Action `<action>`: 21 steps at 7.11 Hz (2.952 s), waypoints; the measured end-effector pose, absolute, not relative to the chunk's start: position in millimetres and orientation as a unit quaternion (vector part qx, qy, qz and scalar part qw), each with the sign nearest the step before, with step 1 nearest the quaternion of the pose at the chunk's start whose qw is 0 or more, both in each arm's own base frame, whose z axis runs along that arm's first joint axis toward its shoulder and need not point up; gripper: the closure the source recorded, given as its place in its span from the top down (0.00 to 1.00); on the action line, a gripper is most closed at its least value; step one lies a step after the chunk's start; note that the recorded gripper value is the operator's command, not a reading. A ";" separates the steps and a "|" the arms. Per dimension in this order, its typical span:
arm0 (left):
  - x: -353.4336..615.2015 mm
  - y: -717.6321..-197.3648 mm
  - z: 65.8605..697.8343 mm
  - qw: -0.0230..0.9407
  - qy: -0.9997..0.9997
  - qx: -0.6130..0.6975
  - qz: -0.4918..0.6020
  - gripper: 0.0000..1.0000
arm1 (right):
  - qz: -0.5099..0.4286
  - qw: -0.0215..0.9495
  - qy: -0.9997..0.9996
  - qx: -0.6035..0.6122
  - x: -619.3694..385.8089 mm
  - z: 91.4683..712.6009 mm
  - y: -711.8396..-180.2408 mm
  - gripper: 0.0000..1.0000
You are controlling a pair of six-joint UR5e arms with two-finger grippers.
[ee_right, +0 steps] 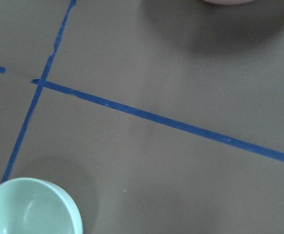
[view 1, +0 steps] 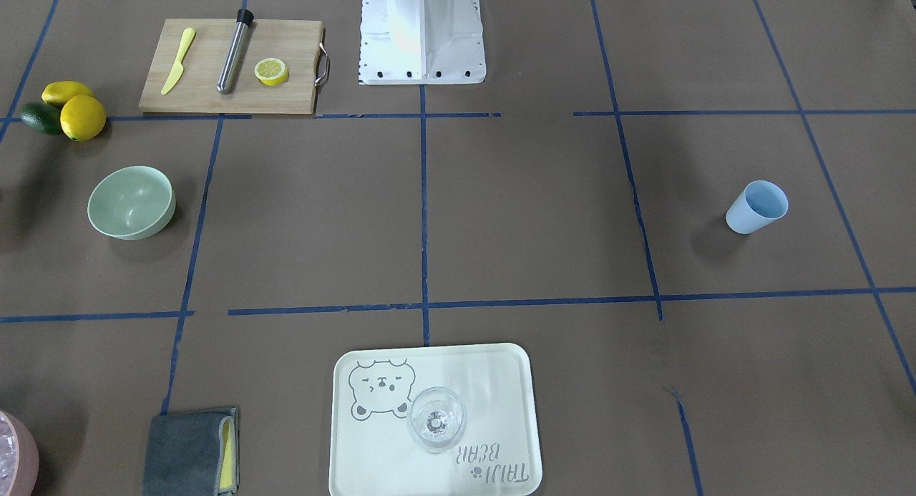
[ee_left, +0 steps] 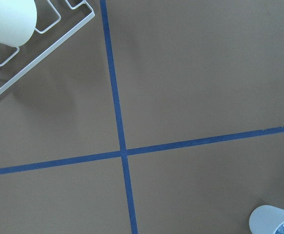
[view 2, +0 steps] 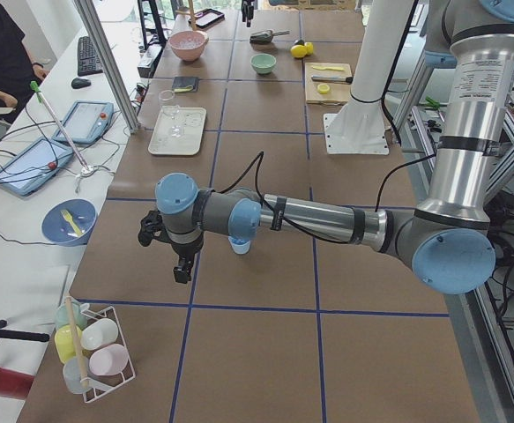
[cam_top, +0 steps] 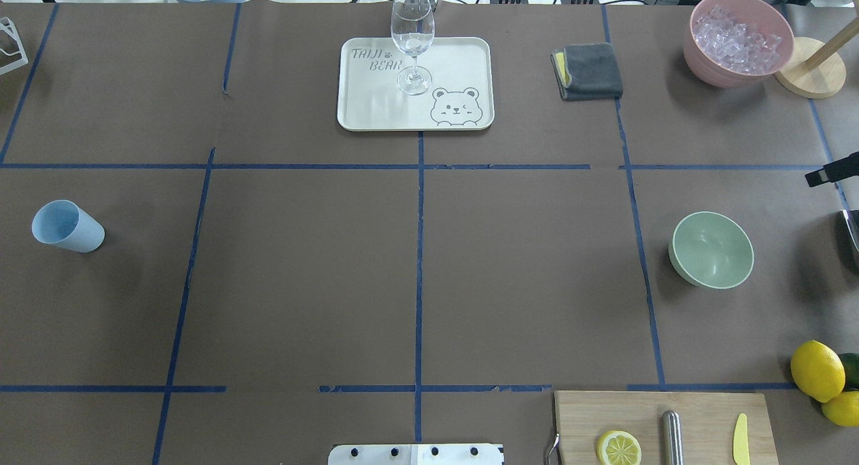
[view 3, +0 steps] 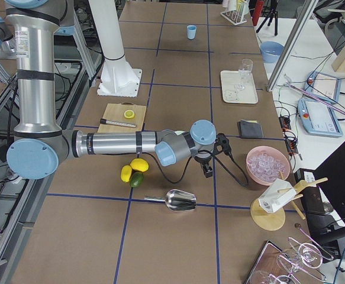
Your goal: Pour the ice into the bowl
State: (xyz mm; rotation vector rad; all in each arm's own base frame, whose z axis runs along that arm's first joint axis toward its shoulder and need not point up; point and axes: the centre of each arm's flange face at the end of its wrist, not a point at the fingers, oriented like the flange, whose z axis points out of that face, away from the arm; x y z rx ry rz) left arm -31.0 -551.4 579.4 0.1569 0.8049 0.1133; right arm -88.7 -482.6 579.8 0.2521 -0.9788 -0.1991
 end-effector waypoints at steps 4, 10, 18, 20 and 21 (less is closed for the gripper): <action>-31.1 -550.5 575.3 0.915 0.391 0.082 0.059 1.00 | -0.075 0.873 -0.476 0.079 -160.8 583.3 -425.2 0.93; -31.6 -550.1 576.1 0.915 0.391 0.083 0.059 1.00 | -0.058 0.888 -0.452 0.057 -211.8 587.3 -411.6 0.55; -32.3 -548.8 561.7 0.913 0.390 0.096 0.064 1.00 | -0.052 0.872 -0.481 0.077 -208.5 531.3 -409.3 0.00; -32.2 -549.0 557.0 0.913 0.390 0.100 0.066 1.00 | -0.010 0.854 -0.515 0.073 -217.0 471.2 -407.7 0.00; -32.2 -549.3 555.9 0.913 0.390 0.101 0.066 1.00 | 0.000 0.844 -0.531 0.069 -235.9 443.4 -409.6 0.00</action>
